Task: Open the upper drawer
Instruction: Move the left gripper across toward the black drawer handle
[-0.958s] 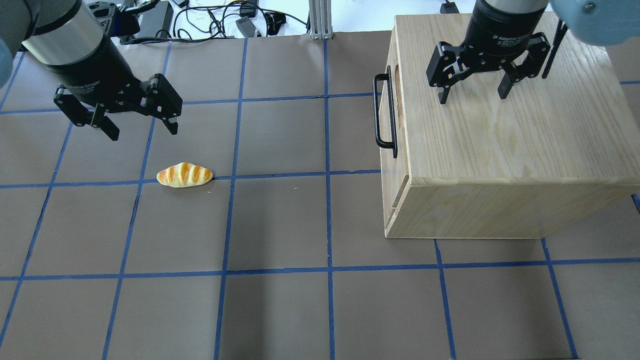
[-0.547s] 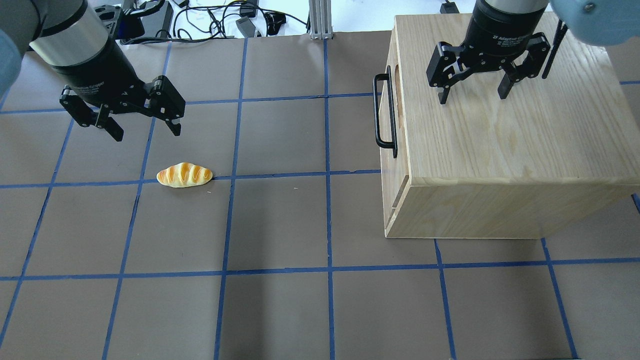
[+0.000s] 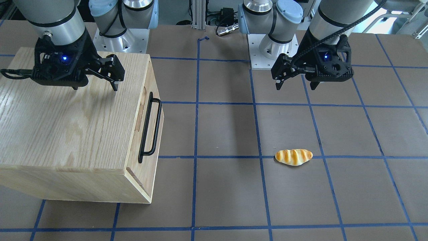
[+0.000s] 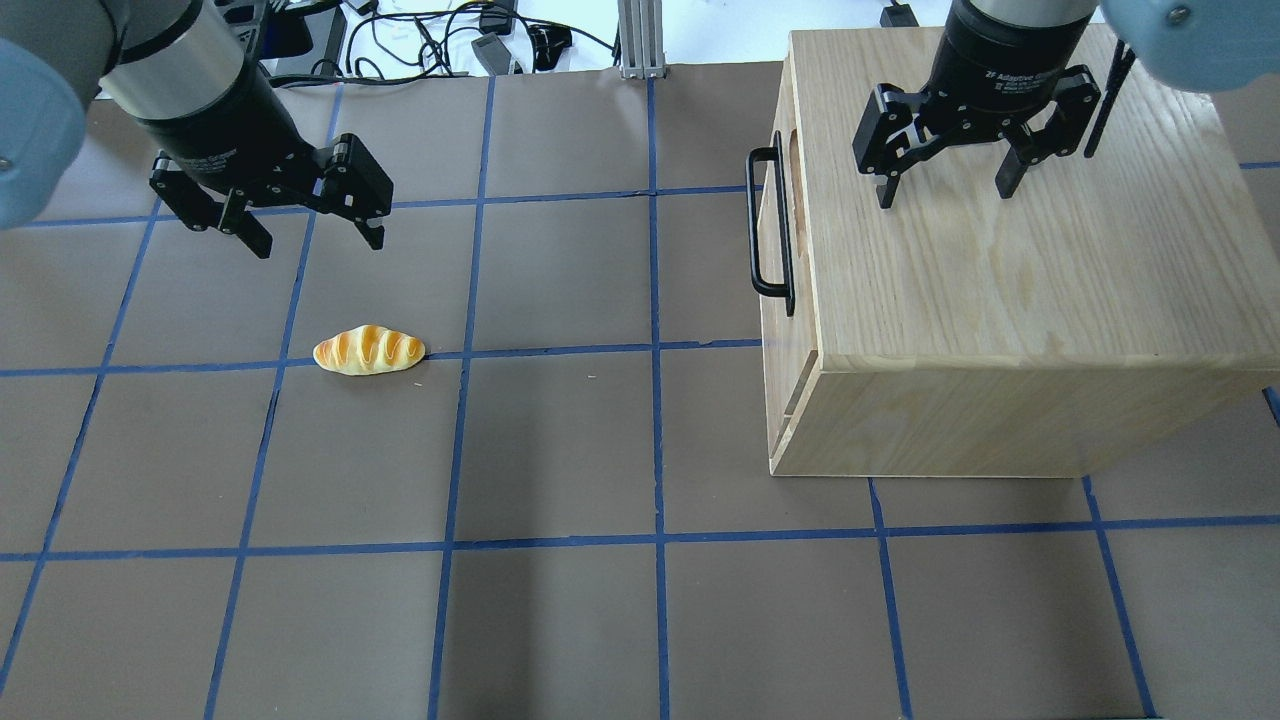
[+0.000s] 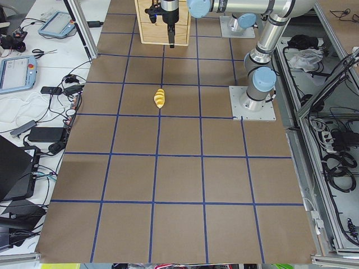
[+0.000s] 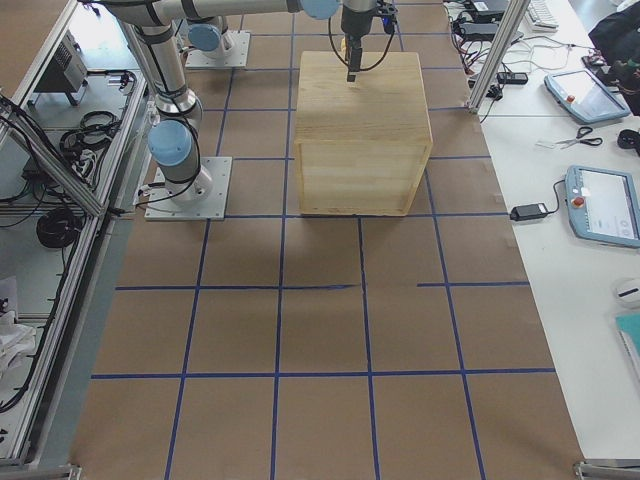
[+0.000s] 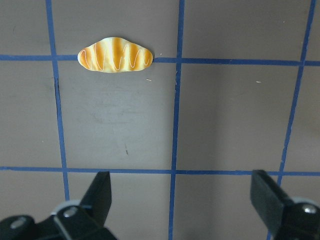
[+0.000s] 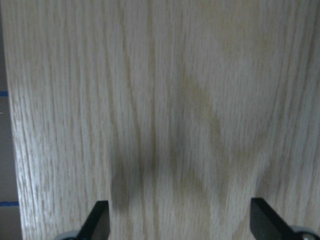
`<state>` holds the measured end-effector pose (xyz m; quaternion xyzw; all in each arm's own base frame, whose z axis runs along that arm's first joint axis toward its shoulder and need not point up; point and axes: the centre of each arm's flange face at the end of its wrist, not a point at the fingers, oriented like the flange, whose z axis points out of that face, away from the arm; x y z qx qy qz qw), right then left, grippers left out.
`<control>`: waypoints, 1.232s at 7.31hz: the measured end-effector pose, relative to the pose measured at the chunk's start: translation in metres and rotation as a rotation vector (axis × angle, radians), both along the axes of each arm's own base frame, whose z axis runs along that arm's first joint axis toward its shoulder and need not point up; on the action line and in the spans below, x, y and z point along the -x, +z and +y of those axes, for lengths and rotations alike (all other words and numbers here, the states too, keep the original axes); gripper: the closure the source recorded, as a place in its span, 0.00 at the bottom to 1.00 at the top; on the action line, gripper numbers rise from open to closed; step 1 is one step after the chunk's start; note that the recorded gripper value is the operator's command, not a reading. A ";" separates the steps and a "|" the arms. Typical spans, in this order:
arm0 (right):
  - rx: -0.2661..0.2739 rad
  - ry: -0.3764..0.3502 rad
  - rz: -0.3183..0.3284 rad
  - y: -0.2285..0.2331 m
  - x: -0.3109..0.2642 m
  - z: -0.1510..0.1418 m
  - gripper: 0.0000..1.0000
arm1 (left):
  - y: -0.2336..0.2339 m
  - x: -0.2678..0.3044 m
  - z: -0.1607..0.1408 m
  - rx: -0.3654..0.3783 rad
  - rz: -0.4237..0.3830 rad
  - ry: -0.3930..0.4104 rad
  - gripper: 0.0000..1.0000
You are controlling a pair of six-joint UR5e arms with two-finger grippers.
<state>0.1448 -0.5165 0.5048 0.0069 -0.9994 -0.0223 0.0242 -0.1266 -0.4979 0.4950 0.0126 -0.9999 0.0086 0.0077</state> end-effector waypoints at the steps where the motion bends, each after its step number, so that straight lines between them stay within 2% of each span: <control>1: 0.000 0.000 0.000 0.000 0.000 0.000 0.00 | -0.002 0.009 -0.004 0.019 0.013 -0.008 0.00; 2: 0.000 0.000 0.000 0.000 0.000 0.000 0.00 | -0.004 0.018 -0.009 0.039 0.039 0.008 0.00; 4: 0.000 0.000 0.000 0.000 0.000 0.000 0.00 | -0.010 0.051 -0.023 0.096 0.141 0.078 0.00; 6: 0.000 0.001 0.000 0.000 0.000 0.000 0.00 | -0.017 0.098 -0.030 0.139 0.194 0.106 0.00; 9: 0.000 -0.001 0.000 0.000 0.000 0.000 0.00 | -0.028 0.163 -0.034 0.146 0.304 0.152 0.00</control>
